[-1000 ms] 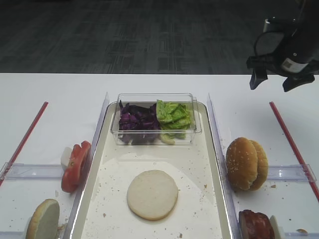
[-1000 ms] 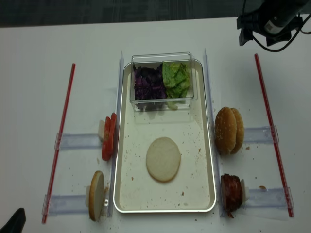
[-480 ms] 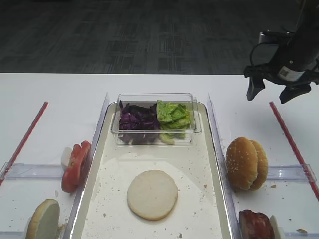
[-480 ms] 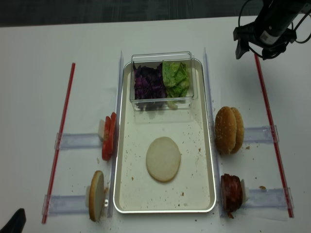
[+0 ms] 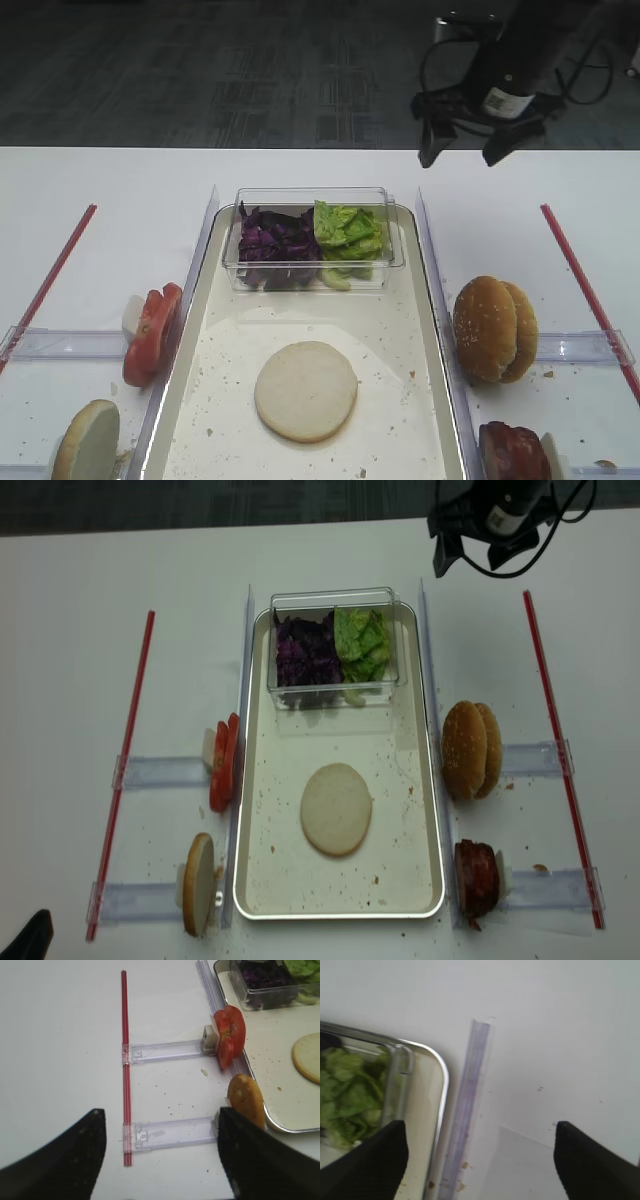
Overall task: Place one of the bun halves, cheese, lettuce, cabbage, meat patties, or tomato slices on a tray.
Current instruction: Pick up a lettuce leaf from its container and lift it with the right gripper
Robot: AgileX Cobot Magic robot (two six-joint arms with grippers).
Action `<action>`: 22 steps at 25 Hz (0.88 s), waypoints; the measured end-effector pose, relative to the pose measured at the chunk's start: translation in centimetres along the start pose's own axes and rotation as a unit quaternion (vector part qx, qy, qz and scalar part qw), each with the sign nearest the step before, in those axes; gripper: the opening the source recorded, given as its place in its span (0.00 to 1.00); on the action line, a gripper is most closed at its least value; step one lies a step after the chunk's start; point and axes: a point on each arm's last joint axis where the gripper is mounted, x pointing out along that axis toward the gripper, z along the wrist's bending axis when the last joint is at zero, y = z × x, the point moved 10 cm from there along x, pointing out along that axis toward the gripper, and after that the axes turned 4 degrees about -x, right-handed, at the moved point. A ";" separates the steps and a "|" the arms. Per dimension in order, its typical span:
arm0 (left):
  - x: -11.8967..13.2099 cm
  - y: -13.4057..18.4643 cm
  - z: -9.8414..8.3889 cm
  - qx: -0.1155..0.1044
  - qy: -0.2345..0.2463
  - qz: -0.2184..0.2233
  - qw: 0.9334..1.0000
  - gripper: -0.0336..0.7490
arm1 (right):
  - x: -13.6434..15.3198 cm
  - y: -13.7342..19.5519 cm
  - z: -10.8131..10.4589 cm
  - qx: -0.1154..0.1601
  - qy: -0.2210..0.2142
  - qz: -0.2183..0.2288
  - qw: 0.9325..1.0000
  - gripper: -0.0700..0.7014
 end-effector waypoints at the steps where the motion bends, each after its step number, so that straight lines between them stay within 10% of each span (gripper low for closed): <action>1: 0.0 0.0 0.0 0.000 0.000 0.000 1.000 0.61 | 0.0 -0.3 1.2 -0.012 -0.004 -0.002 1.000 0.89; 13: 0.0 0.0 0.0 0.000 0.000 0.000 1.000 0.61 | 1.2 0.6 12.7 -0.125 -0.045 0.009 0.991 0.89; 22: 0.0 0.0 0.0 0.000 0.000 0.000 1.000 0.61 | 1.3 0.9 14.3 -0.142 -0.050 0.007 0.989 0.89</action>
